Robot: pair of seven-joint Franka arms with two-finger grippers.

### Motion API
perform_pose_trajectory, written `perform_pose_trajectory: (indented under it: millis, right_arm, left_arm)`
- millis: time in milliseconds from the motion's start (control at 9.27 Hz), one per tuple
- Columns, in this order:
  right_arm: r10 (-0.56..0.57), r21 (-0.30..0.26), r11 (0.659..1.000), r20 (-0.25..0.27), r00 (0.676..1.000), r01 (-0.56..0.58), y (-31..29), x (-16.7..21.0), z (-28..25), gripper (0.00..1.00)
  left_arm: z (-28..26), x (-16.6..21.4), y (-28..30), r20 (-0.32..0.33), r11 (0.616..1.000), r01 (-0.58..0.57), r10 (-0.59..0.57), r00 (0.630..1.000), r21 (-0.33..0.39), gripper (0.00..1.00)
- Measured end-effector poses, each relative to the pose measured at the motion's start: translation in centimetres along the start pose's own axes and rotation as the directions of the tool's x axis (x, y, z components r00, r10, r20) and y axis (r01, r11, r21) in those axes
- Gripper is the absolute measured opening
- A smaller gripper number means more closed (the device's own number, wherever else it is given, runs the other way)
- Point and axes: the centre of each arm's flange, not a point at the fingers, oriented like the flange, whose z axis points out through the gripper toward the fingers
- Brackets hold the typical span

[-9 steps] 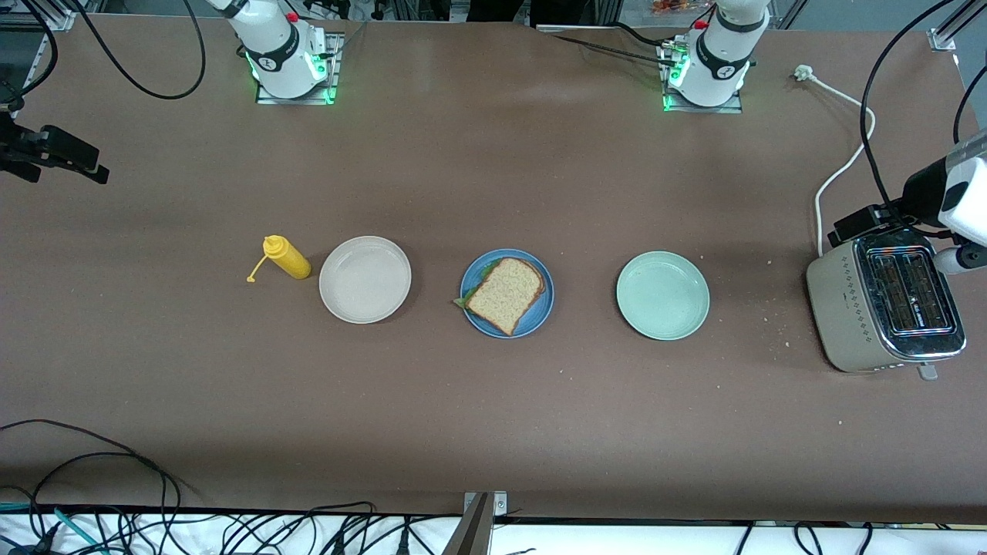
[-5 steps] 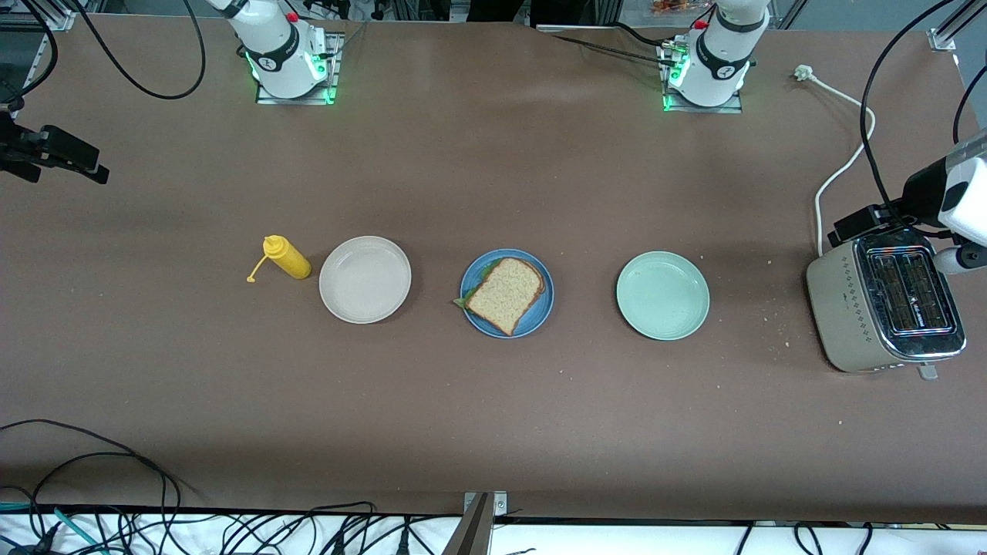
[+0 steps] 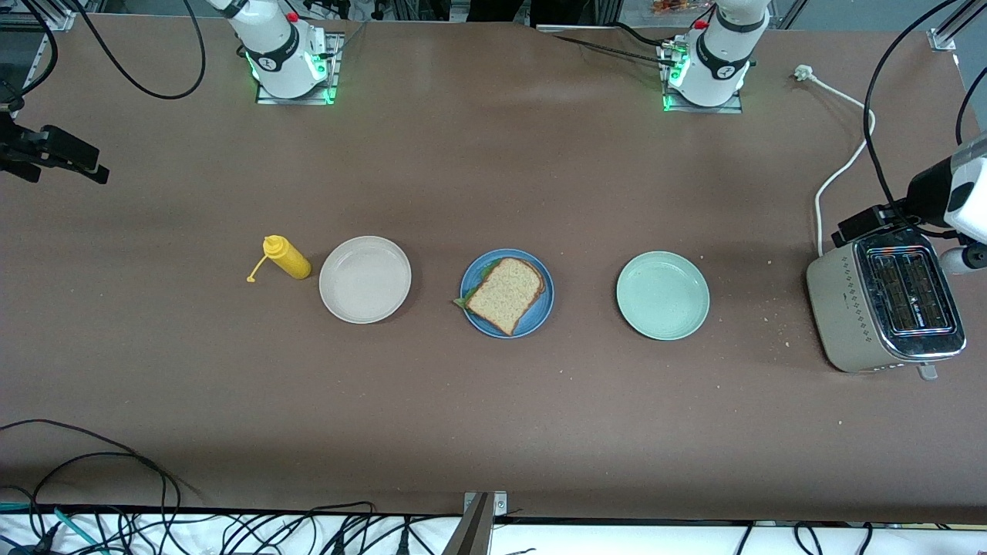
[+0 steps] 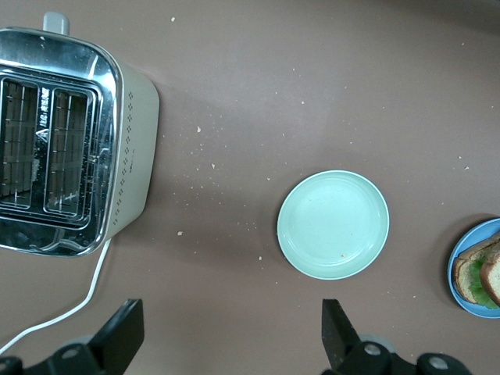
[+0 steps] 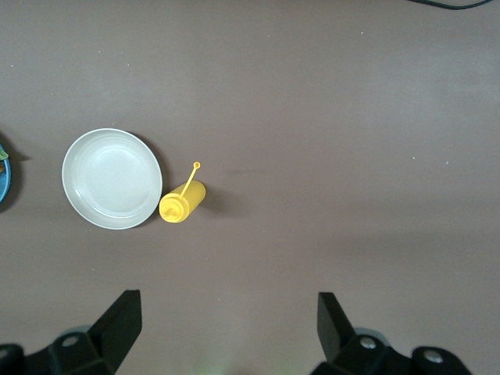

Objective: Make sandwich in blue plate with both arms

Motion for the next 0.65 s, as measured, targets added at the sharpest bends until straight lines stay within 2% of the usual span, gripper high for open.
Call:
perform_pose_trajectory:
  millis: [647]
  right_arm:
    - [0.000, 0.000, 1.000, 0.000, 1.000, 0.000, 0.00, 0.00, 0.00, 1.00]
  left_arm:
    - [-0.01, 0.04, -0.17, 0.000, 1.000, 0.003, -0.003, 1.000, 0.000, 1.00]
